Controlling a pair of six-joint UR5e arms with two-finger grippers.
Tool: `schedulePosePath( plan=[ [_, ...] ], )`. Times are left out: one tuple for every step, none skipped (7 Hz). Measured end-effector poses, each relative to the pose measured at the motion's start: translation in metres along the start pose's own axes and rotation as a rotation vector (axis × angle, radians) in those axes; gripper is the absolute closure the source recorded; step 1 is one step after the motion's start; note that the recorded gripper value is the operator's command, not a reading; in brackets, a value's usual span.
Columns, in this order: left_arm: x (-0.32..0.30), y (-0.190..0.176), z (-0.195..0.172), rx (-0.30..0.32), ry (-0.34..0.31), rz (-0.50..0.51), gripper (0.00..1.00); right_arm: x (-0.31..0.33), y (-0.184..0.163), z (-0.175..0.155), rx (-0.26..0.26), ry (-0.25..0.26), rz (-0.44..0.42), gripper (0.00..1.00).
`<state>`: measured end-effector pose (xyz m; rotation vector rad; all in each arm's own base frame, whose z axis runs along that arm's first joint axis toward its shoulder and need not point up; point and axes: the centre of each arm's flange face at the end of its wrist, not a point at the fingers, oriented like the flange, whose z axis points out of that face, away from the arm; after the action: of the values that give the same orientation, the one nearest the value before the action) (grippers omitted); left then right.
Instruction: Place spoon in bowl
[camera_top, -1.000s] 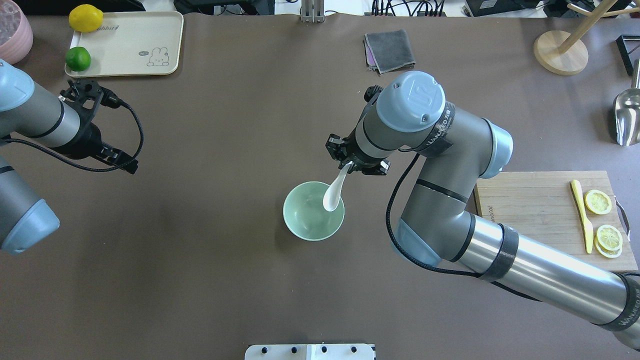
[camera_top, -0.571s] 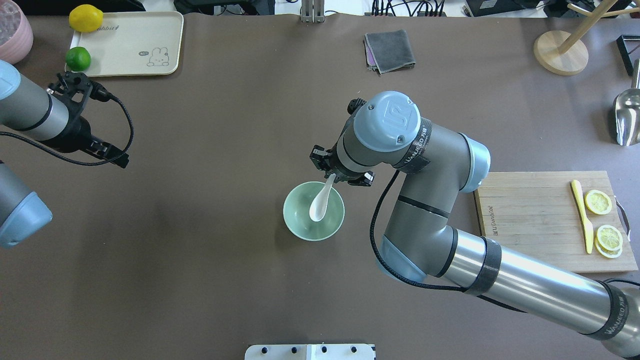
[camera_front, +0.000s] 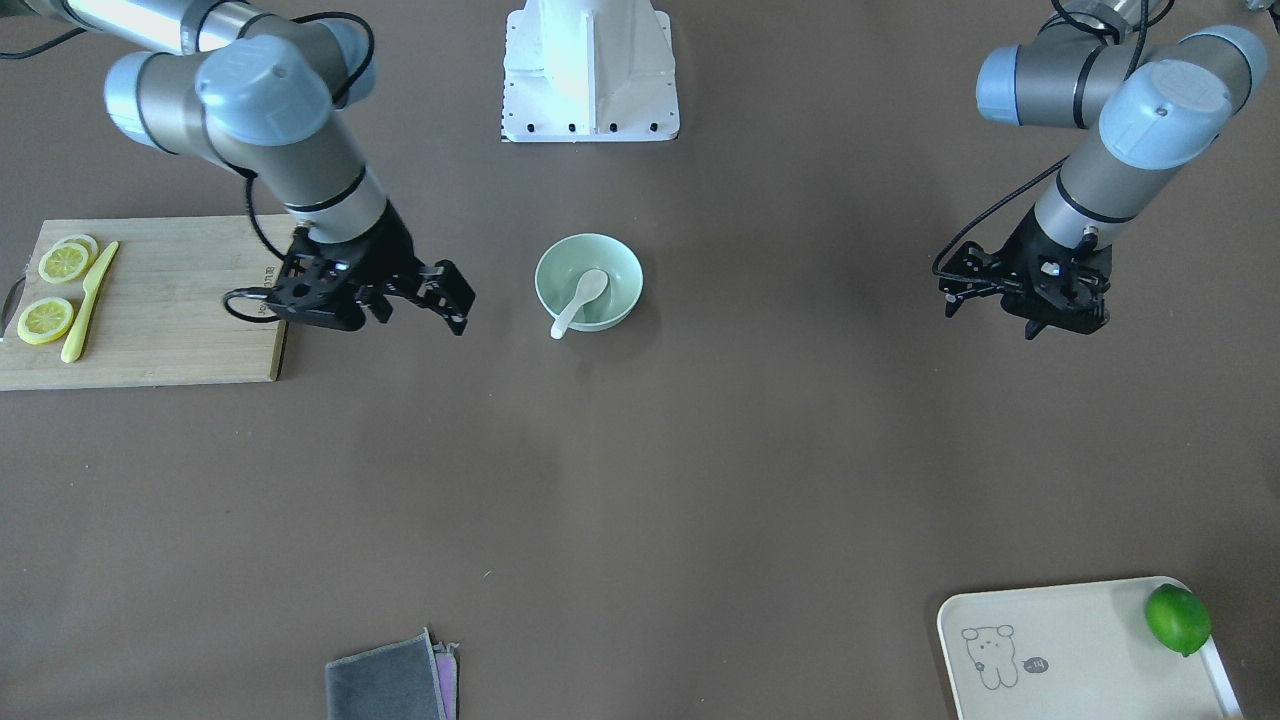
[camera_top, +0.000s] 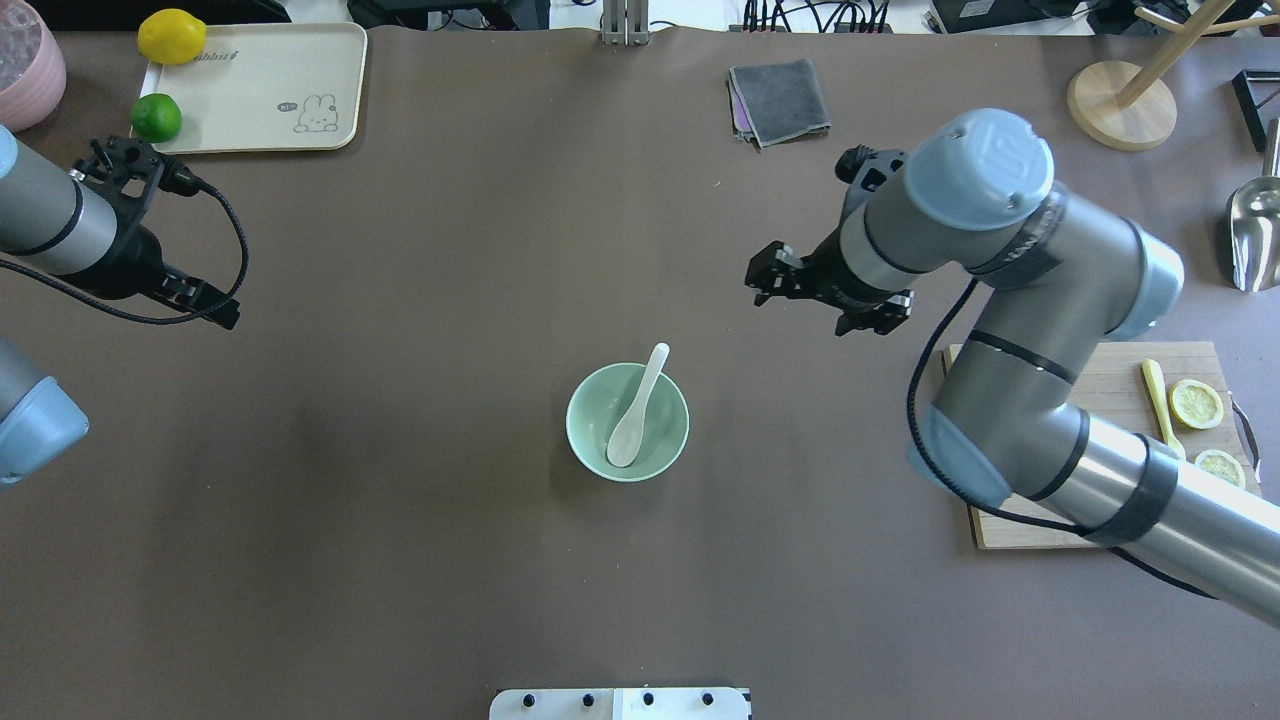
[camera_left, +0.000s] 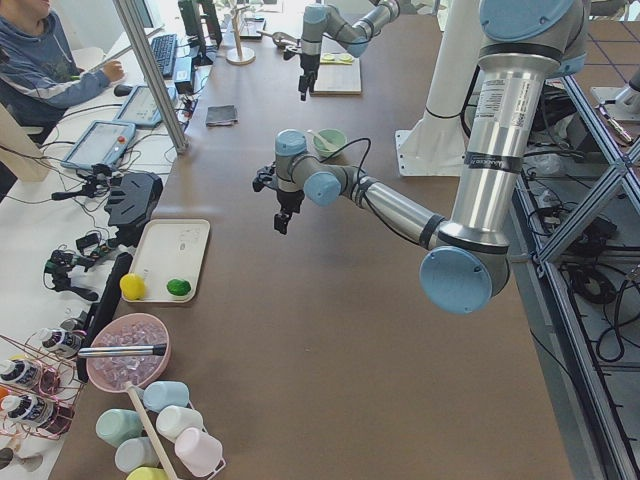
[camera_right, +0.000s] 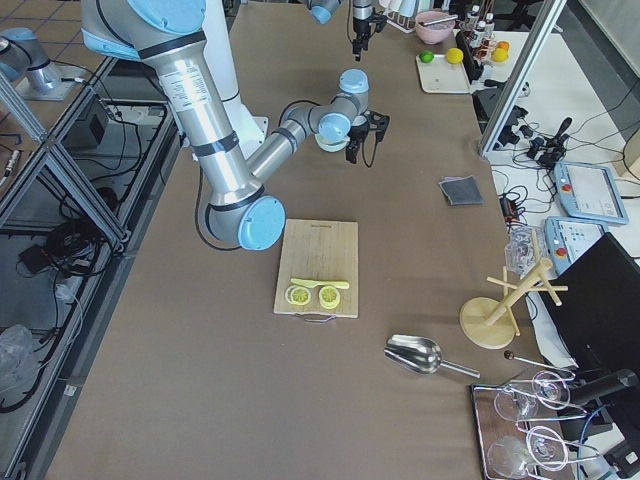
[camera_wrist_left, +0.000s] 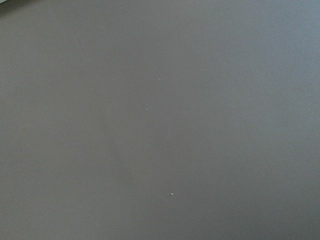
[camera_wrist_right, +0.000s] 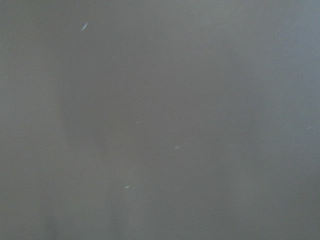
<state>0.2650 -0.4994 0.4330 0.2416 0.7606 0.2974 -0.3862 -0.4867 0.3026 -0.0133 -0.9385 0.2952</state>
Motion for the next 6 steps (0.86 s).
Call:
schedulePosePath(
  plan=[
    [-0.017, -0.004, -0.005, 0.0, -0.003, -0.031, 0.03, 0.061, -0.036, -0.017, -0.005, 0.031, -0.064, 0.0],
    [-0.044, -0.008, -0.012, -0.013, 0.019, -0.069, 0.03, 0.131, -0.075, -0.036, -0.011, 0.064, -0.136, 0.0],
    [-0.076, -0.011, -0.023, -0.029, 0.044, -0.078, 0.03, 0.203, -0.109, -0.054, -0.024, 0.089, -0.203, 0.0],
    [-0.112, -0.01, -0.039, -0.045, 0.05, -0.069, 0.03, 0.278, -0.14, -0.071, -0.035, 0.107, -0.26, 0.0],
    [-0.146, -0.003, -0.054, -0.055, 0.04, -0.061, 0.03, 0.342, -0.163, -0.086, -0.042, 0.112, -0.306, 0.0],
    [-0.182, 0.014, -0.065, -0.06, 0.026, -0.048, 0.03, 0.4, -0.18, -0.098, -0.049, 0.112, -0.346, 0.0]
  ],
)
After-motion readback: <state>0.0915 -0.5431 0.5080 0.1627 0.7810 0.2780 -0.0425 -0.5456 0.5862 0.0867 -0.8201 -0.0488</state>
